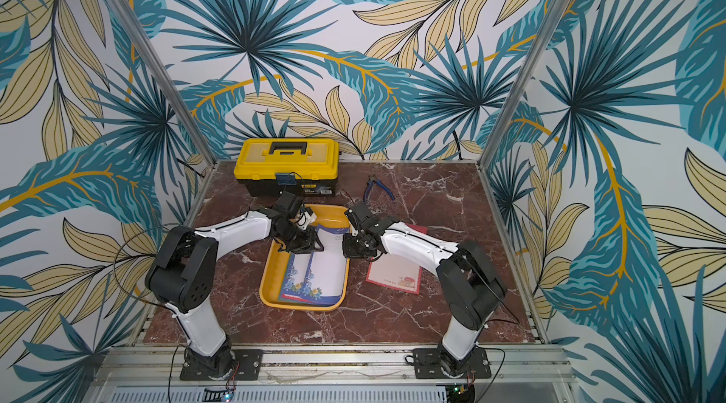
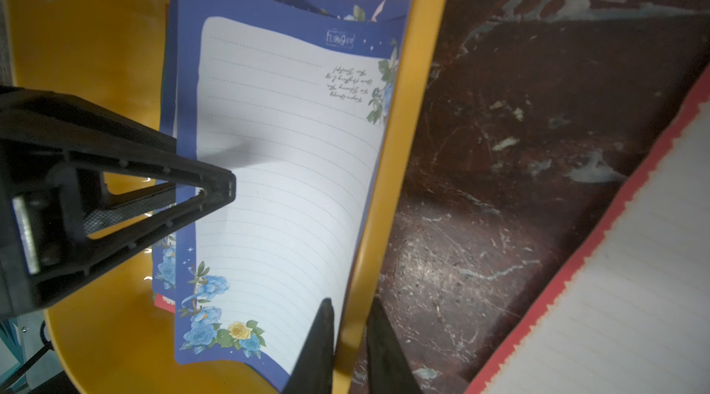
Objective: Take out the stationery paper from the storage box
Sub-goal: Pick up the stationery paper from the storage box.
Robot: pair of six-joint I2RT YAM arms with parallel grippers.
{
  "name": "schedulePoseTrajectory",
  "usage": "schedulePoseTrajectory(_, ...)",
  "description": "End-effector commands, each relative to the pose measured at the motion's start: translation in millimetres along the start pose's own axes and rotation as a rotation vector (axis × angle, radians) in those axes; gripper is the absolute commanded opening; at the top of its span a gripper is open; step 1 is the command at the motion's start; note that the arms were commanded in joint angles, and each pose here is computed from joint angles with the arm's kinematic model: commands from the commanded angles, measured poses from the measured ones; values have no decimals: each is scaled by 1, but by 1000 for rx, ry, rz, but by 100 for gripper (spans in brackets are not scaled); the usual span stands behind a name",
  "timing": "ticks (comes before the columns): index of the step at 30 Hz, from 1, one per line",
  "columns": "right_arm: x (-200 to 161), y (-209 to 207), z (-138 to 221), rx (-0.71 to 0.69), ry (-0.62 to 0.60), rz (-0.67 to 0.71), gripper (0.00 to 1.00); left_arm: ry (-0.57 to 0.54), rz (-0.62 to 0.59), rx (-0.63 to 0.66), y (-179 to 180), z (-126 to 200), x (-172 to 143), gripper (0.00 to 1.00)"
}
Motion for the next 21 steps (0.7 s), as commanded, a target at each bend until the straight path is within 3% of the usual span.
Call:
schedulePoseTrajectory(1,0,1,-2,-20,17,14,18,-2,0,16,6,-3,0,22)
schedulePoseTrajectory(8,5,5,17,-42,-38,55,27,-45,-30,38,0,8,4,0)
schedulePoseTrajectory(14,9,11,37,-46,-87,94,52,-113,-67,52,-10,29,8,0)
schedulePoseTrajectory(21,14,13,68,-97,-169,146,62,-242,-143,36,-34,70,12,0)
Point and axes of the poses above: each gripper's point midway between its finger pads, its own z axis back along the fingers, its own y axis along the line the jaws close on, x = y × z, the point moved 10 cm from there along z, back along the fingers, and after that the axes turned 11 degrees about -z, right-handed, at the moved point
